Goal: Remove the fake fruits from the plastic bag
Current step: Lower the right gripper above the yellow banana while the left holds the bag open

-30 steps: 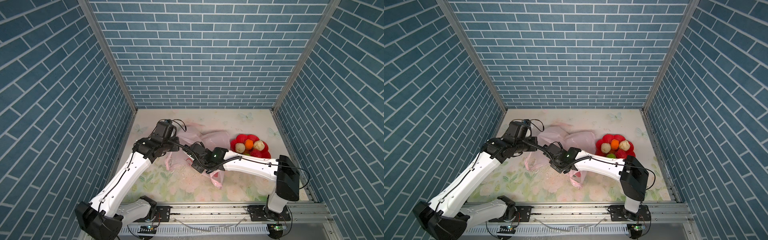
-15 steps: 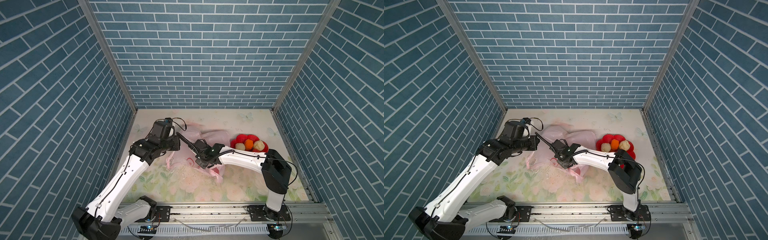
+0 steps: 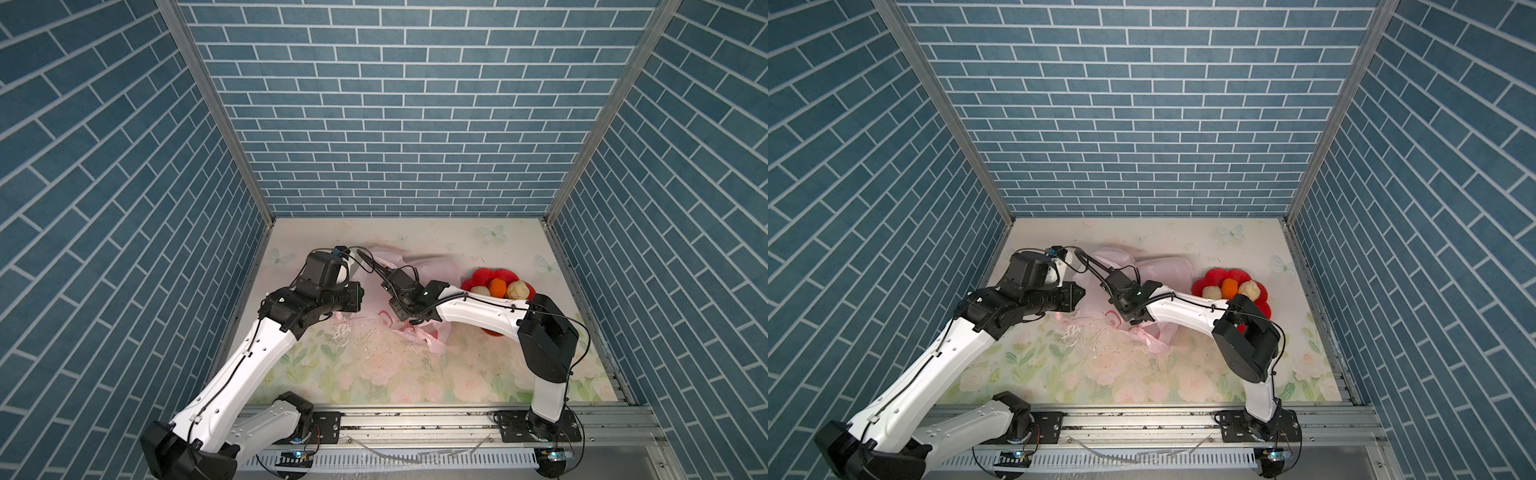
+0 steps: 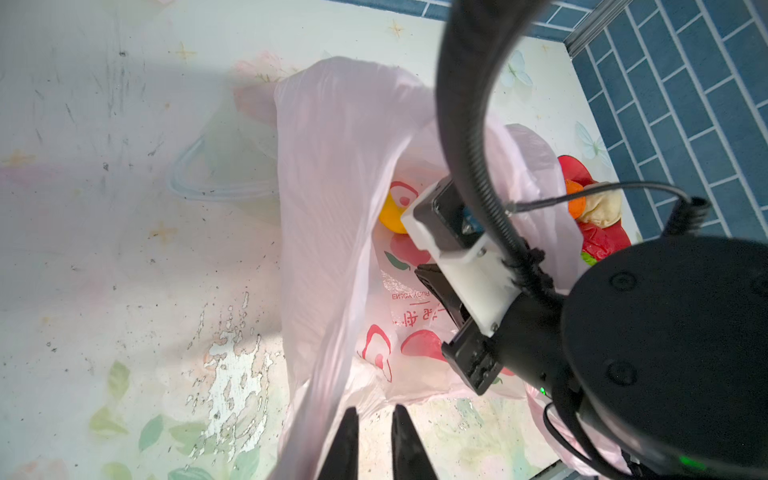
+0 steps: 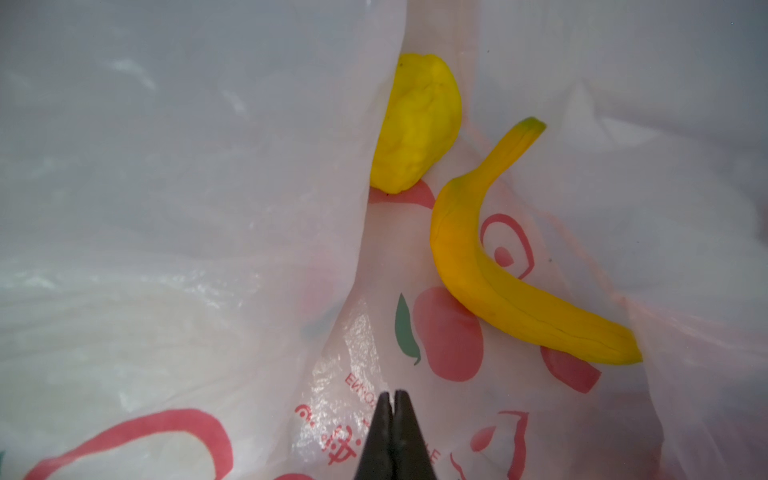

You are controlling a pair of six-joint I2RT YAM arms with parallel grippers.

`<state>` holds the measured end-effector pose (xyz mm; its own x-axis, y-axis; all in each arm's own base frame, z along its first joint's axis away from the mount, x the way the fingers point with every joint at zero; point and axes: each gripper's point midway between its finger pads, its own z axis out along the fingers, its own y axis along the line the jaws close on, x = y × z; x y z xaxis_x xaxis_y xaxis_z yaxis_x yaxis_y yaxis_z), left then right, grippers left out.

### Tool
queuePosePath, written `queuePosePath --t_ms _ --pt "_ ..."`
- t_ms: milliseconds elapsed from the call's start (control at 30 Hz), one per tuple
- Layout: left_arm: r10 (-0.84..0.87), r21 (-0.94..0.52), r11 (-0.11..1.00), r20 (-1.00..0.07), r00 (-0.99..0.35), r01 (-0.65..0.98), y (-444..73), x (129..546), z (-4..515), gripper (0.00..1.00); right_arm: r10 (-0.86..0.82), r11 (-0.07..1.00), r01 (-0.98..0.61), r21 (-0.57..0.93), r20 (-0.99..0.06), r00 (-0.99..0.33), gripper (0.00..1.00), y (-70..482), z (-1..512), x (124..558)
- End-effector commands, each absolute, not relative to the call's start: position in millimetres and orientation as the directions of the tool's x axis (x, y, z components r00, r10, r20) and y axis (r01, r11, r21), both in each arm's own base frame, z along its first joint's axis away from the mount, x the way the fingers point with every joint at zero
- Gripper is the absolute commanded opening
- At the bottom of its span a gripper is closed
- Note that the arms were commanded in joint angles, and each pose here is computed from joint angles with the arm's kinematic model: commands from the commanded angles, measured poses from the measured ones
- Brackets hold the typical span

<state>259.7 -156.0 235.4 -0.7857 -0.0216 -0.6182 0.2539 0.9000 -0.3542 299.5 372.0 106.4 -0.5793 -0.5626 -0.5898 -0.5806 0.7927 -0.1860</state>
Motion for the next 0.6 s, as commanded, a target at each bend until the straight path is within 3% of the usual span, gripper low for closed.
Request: queuePosePath --t_ms 0,67,300,567 --pt "-0.026 -0.332 0.913 -0.626 -0.779 0.236 -146 252 233 0.37 -0.453 0.85 -0.51 -0.13 -0.673 -0.585 0.02 386 131 318" --pt "-0.041 -0.308 0.928 -0.643 -0.765 0.209 -137 252 231 0.48 -0.445 0.853 -0.508 -0.121 -0.679 -0.584 0.01 387 133 319" --pt "-0.109 -0.302 0.943 -0.675 -0.73 0.138 -126 260 219 0.61 -0.424 0.863 -0.495 -0.102 -0.679 -0.6 0.01 377 136 319" --pt "-0.146 -0.334 0.927 -0.744 -0.652 0.173 -118 245 262 0.83 -0.407 0.875 -0.476 -0.092 -0.673 -0.618 0.0 366 135 327"
